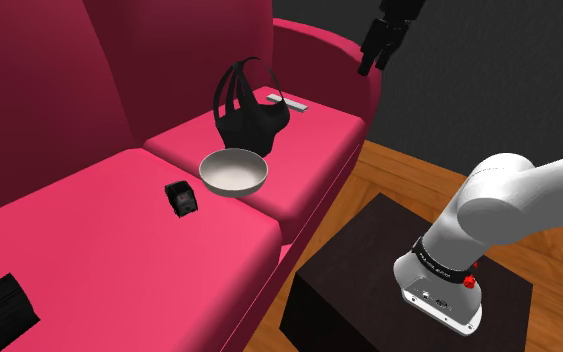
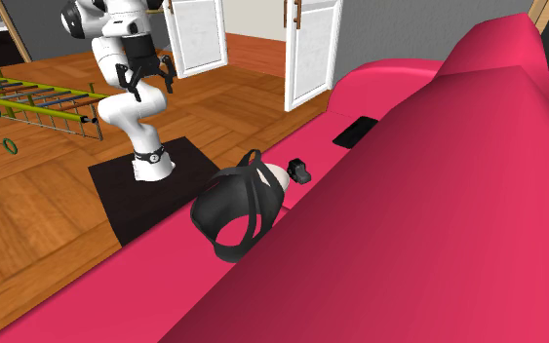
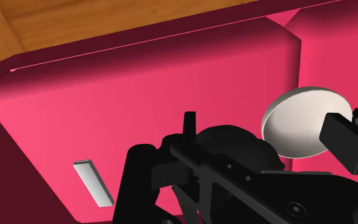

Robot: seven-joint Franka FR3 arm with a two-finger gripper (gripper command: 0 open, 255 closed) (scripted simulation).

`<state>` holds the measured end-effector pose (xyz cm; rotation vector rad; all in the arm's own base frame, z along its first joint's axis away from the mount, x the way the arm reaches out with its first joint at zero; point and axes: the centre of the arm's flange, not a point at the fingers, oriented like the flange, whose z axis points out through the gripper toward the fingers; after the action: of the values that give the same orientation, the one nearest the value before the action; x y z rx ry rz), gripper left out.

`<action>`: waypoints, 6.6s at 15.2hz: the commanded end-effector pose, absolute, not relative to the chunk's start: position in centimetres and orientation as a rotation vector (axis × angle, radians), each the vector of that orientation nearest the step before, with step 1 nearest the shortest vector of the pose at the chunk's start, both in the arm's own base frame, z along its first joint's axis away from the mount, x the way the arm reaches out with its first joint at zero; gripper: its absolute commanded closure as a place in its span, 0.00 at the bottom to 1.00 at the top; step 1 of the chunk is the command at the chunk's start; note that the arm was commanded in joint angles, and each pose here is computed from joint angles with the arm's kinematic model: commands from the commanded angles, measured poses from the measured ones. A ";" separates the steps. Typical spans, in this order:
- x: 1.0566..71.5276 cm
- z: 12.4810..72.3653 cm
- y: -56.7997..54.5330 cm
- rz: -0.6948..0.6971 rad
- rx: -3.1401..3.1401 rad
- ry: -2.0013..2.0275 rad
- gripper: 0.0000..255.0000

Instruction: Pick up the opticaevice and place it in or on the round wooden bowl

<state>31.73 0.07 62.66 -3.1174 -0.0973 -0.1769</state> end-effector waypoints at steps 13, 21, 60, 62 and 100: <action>39.1 54.3 11.4 -0.147 -3.113 -0.110 0.00; 43.9 48.7 19.0 -0.127 -3.110 -0.119 0.00; 55.9 30.1 38.8 -0.077 -3.102 -0.140 1.00; 55.9 30.2 38.8 -0.077 -3.102 -0.140 1.00; 54.4 43.2 28.4 -0.077 -3.102 -0.140 1.00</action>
<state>54.69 29.80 43.48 -3.1024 -0.1391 -0.0774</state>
